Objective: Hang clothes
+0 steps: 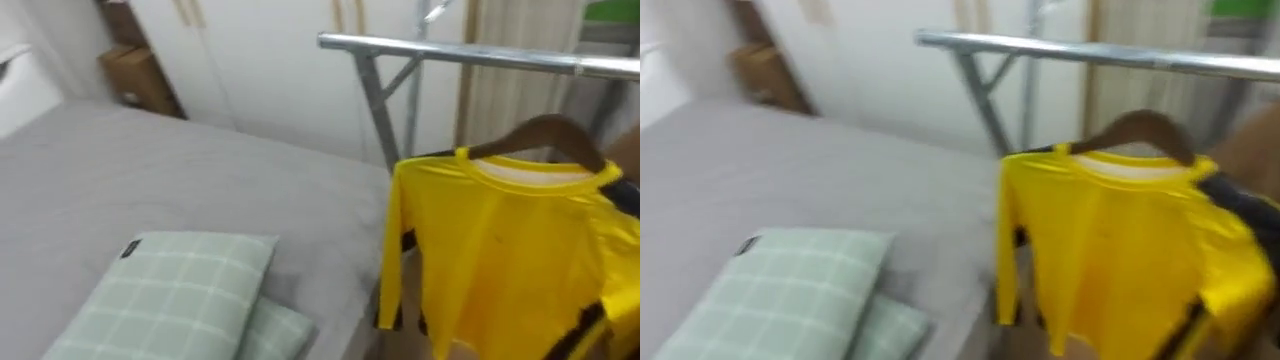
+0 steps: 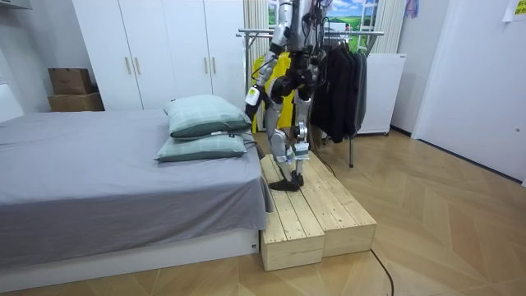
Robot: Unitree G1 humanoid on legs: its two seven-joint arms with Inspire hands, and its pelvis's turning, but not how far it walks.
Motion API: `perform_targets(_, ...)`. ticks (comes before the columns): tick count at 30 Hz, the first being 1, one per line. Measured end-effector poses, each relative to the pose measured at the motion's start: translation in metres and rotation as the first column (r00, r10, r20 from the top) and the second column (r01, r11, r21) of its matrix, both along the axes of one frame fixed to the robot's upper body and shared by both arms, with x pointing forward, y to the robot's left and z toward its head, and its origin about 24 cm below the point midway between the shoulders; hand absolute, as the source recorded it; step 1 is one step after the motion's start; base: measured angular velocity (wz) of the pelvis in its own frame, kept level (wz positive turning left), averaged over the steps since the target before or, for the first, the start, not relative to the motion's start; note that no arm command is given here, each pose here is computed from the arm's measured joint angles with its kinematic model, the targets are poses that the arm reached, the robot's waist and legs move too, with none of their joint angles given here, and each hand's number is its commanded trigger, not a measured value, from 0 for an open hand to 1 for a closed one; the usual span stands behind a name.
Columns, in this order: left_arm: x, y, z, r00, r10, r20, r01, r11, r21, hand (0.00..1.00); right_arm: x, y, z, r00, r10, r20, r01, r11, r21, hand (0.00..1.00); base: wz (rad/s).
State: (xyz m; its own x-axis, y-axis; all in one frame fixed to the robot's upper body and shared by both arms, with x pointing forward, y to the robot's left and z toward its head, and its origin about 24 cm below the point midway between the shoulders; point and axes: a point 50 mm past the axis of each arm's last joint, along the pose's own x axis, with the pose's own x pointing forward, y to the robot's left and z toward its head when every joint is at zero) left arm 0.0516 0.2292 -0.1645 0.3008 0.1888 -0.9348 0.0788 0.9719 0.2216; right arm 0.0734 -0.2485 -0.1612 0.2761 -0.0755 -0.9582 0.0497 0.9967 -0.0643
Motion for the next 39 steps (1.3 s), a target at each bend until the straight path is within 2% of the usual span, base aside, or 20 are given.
perform_targets(4,0.0,0.004,0.001,1.0,-0.026,-0.008,0.026,0.999,0.029,0.0,-0.003,-0.011,0.002,1.0,-0.008,-0.014,0.007,0.999,-0.046,0.0,1.47)
perform_targets(8,-0.004,0.012,0.001,0.999,0.048,-0.009,-0.047,0.997,0.062,0.0,-0.003,-0.012,0.002,1.0,0.012,-0.029,-0.014,0.998,-0.054,0.0,0.82)
perform_targets(11,-0.011,0.015,0.0,0.995,0.096,-0.025,-0.093,0.993,0.076,0.0,-0.005,-0.009,0.001,0.998,0.032,-0.047,-0.035,0.998,-0.055,0.0,0.41)
perform_targets(15,-0.034,0.024,-0.001,0.976,0.204,-0.078,-0.193,0.973,0.128,0.0,-0.01,0.0,-0.003,0.994,0.075,-0.083,-0.079,0.996,-0.05,0.0,0.55)
perform_targets(21,-0.035,0.031,0.001,0.966,0.249,-0.068,-0.233,0.955,0.185,0.0,-0.011,0.002,-0.003,0.995,0.057,-0.076,-0.062,0.996,-0.067,0.0,1.0)
perform_targets(25,-0.033,0.045,0.006,0.966,0.255,-0.044,-0.239,0.943,0.232,0.0,-0.009,0.012,-0.005,0.997,0.049,-0.059,-0.052,0.997,-0.054,0.0,1.18)
perform_targets(32,-0.047,0.036,0.003,0.956,0.283,-0.074,-0.258,0.935,0.243,0.0,0.007,0.017,-0.004,0.993,0.117,-0.034,-0.119,0.992,-0.051,0.0,0.29)
perform_targets(36,-0.063,0.03,0.001,0.944,0.301,-0.134,-0.264,0.934,0.239,0.0,0.008,0.02,-0.004,0.989,0.145,-0.038,-0.147,0.988,-0.043,0.0,0.0)
perform_targets(39,-0.063,0.025,-0.001,0.943,0.3,-0.141,-0.263,0.936,0.235,0.0,0.009,0.026,-0.005,0.988,0.152,-0.034,-0.153,0.988,-0.031,0.0,0.0)
